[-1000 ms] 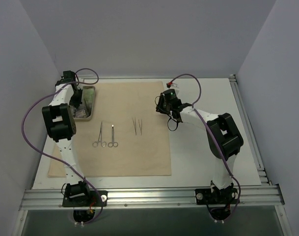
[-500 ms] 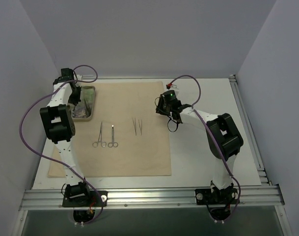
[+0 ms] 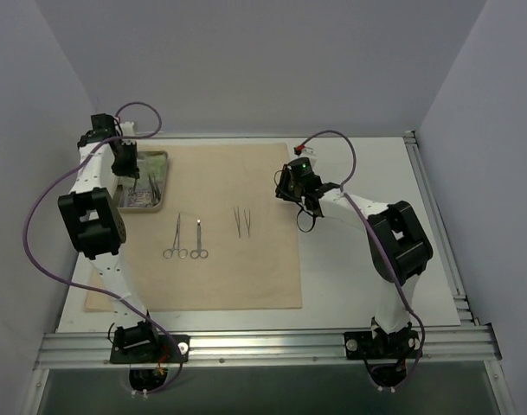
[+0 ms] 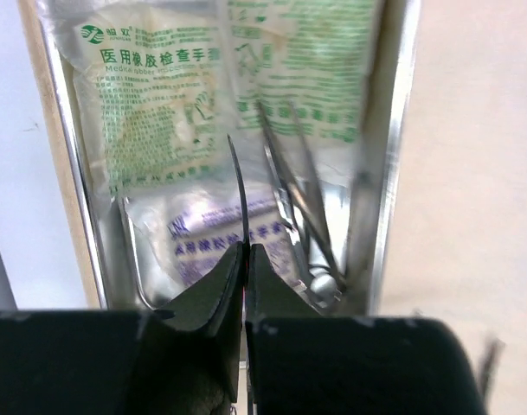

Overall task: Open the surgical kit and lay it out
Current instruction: Pick up the medical item from the container, then place the medical item in the surgical kit.

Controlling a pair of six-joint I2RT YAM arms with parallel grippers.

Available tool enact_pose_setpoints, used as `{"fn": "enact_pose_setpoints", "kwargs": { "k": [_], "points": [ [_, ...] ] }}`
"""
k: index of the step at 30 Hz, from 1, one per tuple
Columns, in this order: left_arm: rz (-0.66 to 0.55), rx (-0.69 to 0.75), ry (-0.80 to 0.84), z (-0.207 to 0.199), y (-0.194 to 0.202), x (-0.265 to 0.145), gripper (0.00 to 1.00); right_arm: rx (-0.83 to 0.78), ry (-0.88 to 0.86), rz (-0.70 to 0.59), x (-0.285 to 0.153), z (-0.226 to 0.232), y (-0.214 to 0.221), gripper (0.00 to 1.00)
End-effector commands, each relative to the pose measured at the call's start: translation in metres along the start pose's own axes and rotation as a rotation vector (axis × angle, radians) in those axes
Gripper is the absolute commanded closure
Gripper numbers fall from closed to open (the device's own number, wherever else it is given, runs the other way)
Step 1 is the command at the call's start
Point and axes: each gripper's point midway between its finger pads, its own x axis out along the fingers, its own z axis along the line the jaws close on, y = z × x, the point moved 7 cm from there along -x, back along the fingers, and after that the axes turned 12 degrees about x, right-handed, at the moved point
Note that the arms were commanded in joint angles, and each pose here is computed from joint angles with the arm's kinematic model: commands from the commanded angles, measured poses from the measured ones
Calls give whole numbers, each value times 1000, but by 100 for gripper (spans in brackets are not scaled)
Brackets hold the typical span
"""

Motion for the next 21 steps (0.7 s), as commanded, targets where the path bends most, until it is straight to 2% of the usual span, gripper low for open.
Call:
{"fn": "enact_pose_setpoints", "kwargs": {
  "k": [1, 2, 7, 9, 13, 15, 21],
  "points": [
    [-287, -61, 142, -4, -37, -87, 98, -31, -85, -108, -31, 27, -25, 71],
    [-333, -62, 227, -14, -38, -102, 98, -44, -116, -119, -36, 37, -24, 71],
    [-448, -77, 440, -30, -26, -146, 98, -123, -282, -161, -64, 83, -19, 70],
    [-451, -97, 553, -41, -11, -149, 98, -158, -379, -157, -77, 108, -8, 69],
    [-483, -80, 657, -60, 10, -162, 98, -204, -577, -109, -98, 152, 14, 62],
    [-526, -59, 648, -66, 15, -176, 98, -194, -664, -92, -108, 174, 28, 59],
    [-555, -72, 611, -84, 39, -201, 98, -186, -789, -32, -124, 224, 65, 55]
  ]
}}
